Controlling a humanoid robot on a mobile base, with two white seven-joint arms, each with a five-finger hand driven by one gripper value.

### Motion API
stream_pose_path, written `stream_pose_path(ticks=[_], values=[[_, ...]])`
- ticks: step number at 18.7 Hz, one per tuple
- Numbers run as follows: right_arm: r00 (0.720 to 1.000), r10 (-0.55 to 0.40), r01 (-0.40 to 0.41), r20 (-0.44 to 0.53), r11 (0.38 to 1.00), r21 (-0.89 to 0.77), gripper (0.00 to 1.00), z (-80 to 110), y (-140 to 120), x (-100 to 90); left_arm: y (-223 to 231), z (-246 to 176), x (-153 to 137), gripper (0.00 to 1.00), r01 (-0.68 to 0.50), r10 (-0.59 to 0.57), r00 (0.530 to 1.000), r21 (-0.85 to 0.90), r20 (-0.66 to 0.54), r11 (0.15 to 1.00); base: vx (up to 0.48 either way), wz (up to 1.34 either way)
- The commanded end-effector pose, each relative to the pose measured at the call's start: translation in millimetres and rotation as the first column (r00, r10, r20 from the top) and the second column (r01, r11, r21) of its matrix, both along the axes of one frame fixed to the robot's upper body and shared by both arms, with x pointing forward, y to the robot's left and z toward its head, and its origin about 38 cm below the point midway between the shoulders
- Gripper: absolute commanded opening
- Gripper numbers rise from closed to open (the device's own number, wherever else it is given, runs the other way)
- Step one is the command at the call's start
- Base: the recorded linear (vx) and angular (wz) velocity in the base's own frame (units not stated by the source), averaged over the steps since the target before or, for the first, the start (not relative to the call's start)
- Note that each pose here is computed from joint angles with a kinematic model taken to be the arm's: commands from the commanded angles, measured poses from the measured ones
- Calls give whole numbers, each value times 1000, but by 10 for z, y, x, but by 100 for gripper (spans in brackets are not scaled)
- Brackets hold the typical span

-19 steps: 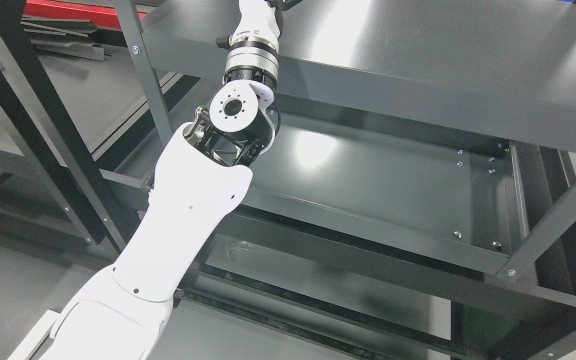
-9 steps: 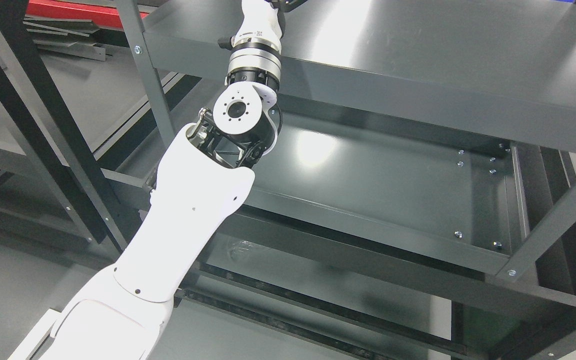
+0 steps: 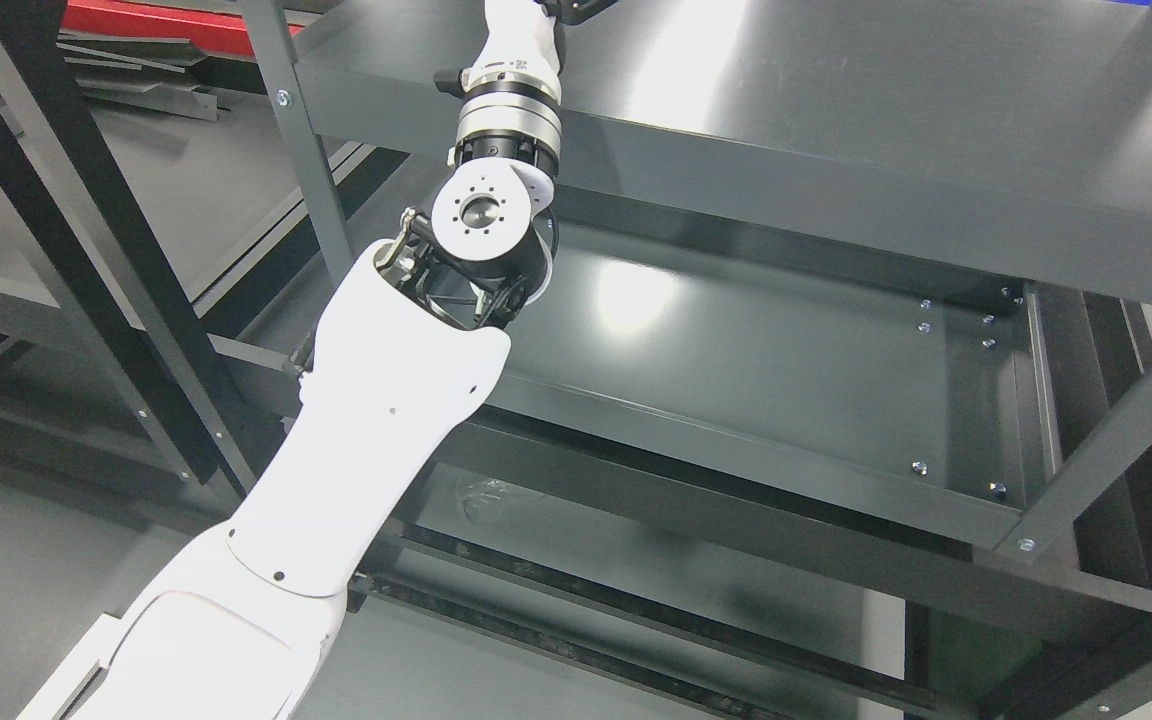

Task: Place yellow IKEA cup on middle right shelf

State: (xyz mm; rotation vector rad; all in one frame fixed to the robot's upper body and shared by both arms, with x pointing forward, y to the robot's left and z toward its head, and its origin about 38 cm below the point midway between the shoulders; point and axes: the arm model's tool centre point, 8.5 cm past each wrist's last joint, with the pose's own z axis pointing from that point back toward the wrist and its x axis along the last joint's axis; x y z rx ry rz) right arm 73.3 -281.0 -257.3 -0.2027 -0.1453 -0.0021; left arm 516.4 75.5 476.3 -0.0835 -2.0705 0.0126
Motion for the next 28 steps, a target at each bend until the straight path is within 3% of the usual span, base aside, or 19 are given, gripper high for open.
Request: stream_pose_path(ticks=[1, 6, 10, 11, 12, 15, 17, 28], values=[[1000, -8, 8, -12, 1000, -13, 99, 1, -99, -89, 196, 67, 193, 93, -48, 50, 988, 20, -144, 999, 0, 0], [1000, -8, 8, -12, 1000, -13, 99, 1, -99, -89, 205, 226, 296, 91, -39, 44, 974, 26, -222, 999, 0, 0], [1000, -8, 8, -12, 1000, -13, 99, 1, -99, -89, 186, 235, 296, 54, -7, 5, 971, -8, -238, 1000, 0, 0], [1000, -8, 8, -12, 1000, -13, 99, 1, -99, -89, 181, 229, 298, 54, -4, 2, 971, -10, -240, 1000, 0, 0], [1000, -8, 8, -11, 1000, -12, 99, 2, -99, -84, 179, 233, 295, 55, -2, 0, 971, -12, -238, 1000, 0, 0], [1000, -8, 8, -12, 1000, -13, 99, 1, -99, -89, 128, 256, 263, 87, 23, -23, 973, -5, -228, 1000, 0, 0], [1000, -8, 8, -12, 1000, -13, 99, 1, -99, -89, 99, 270, 237, 98, 27, -25, 976, 3, -218, 1000, 0, 0], [1000, -8, 8, -12, 1000, -13, 99, 1, -99, -89, -10, 410, -35, 99, 78, -77, 988, 3, -136, 997, 0, 0]])
